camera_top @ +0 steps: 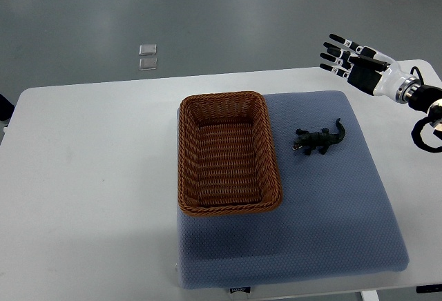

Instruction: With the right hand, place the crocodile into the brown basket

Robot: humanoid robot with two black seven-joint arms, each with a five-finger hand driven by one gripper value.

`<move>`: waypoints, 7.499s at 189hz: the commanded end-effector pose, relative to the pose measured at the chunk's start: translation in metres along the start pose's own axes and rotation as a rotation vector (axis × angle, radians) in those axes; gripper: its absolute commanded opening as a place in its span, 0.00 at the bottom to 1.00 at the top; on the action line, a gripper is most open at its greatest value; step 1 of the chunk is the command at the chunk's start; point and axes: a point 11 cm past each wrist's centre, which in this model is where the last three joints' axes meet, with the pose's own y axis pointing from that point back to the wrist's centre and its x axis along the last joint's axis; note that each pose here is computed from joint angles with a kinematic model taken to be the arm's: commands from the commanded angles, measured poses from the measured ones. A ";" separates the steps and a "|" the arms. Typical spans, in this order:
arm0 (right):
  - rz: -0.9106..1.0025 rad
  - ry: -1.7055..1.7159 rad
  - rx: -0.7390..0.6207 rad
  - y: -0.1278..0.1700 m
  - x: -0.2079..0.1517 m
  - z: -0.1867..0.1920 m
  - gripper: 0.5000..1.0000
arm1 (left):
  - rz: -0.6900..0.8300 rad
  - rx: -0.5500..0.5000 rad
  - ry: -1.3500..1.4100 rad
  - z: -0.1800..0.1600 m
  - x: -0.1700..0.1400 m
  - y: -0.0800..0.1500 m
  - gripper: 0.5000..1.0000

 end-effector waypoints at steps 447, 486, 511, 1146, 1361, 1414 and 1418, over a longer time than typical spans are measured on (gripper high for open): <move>-0.520 1.787 -0.275 0.014 -0.027 0.024 0.86 | -0.005 -0.030 -0.008 0.017 -0.002 0.000 1.00; -0.570 1.861 -0.265 0.019 -0.027 0.040 0.86 | -0.005 -0.030 -0.008 0.017 -0.002 0.000 1.00; -0.574 1.863 -0.259 0.018 -0.029 0.043 0.86 | -0.007 -0.030 -0.008 0.017 -0.003 0.000 1.00; -0.517 2.010 -0.149 0.006 -0.032 0.060 0.00 | -0.005 -0.030 -0.008 0.017 -0.002 0.000 1.00; -0.473 1.960 -0.155 0.001 -0.034 0.038 0.00 | -0.007 -0.030 -0.008 0.017 -0.003 0.000 1.00; -0.452 1.895 -0.145 -0.006 -0.044 0.021 0.00 | -0.005 -0.030 -0.008 0.017 -0.002 0.000 1.00; -0.450 1.888 -0.146 -0.006 -0.045 0.019 0.00 | -0.007 -0.030 -0.008 0.017 -0.003 0.000 1.00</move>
